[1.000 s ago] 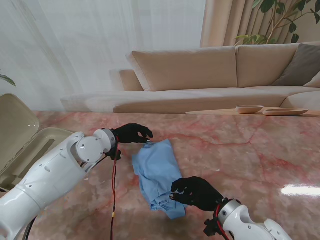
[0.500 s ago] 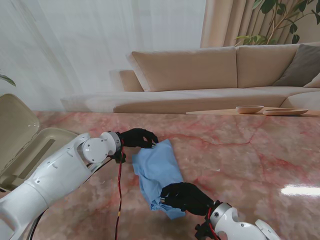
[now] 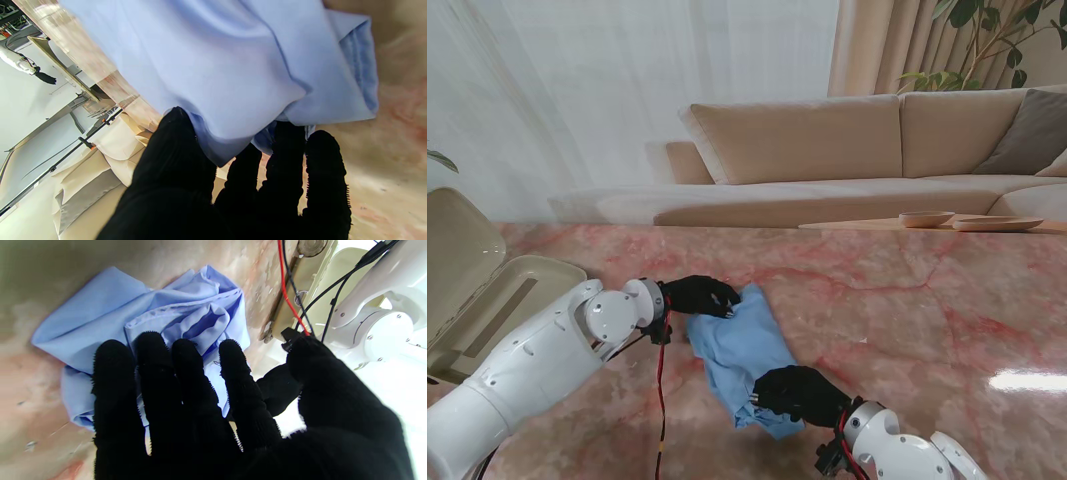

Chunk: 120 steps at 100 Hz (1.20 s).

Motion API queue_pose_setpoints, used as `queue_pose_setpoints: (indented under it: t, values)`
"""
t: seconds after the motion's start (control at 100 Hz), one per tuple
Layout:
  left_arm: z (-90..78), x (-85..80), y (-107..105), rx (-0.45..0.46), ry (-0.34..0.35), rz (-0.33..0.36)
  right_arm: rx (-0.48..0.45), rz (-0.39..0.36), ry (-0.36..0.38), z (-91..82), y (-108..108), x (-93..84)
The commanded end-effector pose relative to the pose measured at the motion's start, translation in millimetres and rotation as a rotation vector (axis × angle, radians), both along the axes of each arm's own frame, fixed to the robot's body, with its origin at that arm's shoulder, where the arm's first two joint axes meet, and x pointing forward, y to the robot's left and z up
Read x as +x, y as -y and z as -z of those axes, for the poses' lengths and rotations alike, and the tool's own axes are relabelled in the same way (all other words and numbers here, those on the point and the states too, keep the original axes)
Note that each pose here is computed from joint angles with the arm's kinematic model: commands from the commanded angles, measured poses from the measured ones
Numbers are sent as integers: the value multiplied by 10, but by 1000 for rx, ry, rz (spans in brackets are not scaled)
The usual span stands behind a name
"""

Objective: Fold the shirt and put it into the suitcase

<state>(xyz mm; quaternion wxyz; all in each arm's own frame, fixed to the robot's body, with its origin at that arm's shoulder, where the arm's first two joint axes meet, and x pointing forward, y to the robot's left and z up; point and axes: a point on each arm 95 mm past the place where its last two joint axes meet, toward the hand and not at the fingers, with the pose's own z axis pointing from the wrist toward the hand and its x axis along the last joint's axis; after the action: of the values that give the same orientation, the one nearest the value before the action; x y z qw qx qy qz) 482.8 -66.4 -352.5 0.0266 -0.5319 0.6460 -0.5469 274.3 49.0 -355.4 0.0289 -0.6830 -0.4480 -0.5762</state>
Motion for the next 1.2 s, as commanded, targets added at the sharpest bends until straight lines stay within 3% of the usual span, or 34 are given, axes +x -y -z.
queue_pose_setpoints:
  t: [0.0, 0.21, 0.34, 0.48, 0.7, 1.0, 1.19]
  values:
    - [93, -89, -44, 23, -26, 1, -24, 12, -22, 65, 52, -10]
    - [77, -296, -95, 51, -64, -3, -89, 51, -11, 66, 161, 88]
    - [39, -480, -83, 84, -53, -58, -108, 84, -20, 75, 224, 157]
    - [20, -671, -56, 78, -115, -103, -127, 114, -31, 89, 293, 226]
    - [20, -911, -45, 90, -170, -81, -150, 142, -34, 103, 376, 328]
    - [20, -1179, -68, 95, -226, -80, -179, 120, -11, 72, 483, 508]
    - [-15, -1338, -66, 103, -226, -107, -193, 112, -6, 57, 525, 599]
